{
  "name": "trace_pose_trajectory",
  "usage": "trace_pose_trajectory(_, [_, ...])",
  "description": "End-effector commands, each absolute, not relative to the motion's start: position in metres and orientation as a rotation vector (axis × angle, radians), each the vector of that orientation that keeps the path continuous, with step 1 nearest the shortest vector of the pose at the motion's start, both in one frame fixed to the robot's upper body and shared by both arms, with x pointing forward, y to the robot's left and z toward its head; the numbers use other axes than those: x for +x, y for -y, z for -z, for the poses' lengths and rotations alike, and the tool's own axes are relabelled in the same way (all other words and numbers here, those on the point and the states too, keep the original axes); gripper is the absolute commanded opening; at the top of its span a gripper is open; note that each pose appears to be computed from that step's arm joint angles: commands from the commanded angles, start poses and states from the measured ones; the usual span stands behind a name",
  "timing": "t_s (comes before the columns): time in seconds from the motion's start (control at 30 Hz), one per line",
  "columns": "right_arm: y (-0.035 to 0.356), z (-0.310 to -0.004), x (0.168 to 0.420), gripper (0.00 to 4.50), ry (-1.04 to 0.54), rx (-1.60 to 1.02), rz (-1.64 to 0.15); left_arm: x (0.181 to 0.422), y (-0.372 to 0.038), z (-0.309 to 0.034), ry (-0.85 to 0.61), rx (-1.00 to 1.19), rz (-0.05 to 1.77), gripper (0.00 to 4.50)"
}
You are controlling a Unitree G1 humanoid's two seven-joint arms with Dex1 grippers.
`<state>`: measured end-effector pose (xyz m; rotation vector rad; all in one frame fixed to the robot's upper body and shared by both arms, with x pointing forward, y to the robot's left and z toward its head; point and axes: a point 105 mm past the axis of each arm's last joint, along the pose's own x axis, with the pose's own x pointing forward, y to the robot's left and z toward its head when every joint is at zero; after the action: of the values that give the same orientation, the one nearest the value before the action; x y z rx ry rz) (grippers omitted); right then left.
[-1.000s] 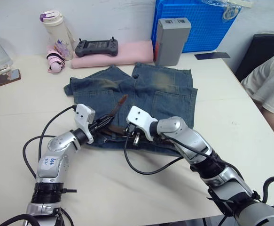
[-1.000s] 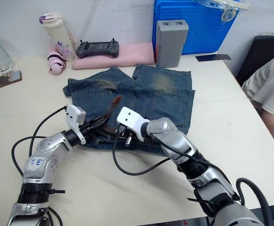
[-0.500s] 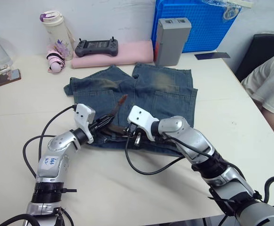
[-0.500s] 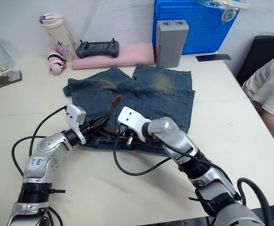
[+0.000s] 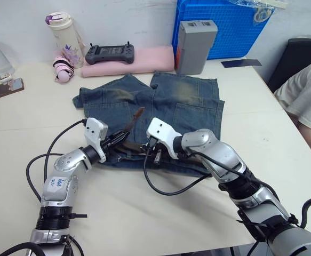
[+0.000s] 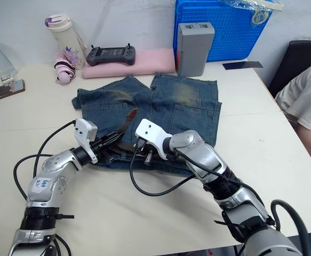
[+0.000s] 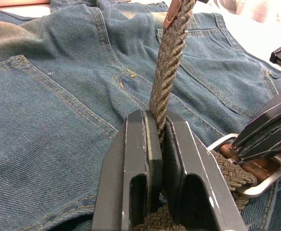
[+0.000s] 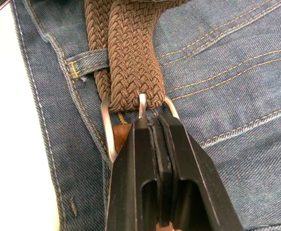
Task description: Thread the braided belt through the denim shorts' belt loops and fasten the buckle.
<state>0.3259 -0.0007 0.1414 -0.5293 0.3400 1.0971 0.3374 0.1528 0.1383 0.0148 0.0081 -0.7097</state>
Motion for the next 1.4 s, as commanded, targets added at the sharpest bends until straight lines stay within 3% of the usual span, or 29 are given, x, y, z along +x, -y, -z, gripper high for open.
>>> trace_pose_trajectory(0.03, [-0.004,-0.148,0.324,0.03,-0.305,-0.542,-1.12,0.337,-0.152,-0.149,0.039,0.031,0.711,0.42])
trace_pose_trajectory(0.6, [-0.008,-0.108,0.317,0.03,-0.464,-0.588,-1.201,0.337,-0.152,-0.15,0.046,0.036,0.712,0.42])
trace_pose_trajectory(1.4, [-0.012,-0.033,0.281,0.03,-0.674,-0.973,-1.368,0.335,-0.133,-0.188,0.108,0.11,0.866,0.42])
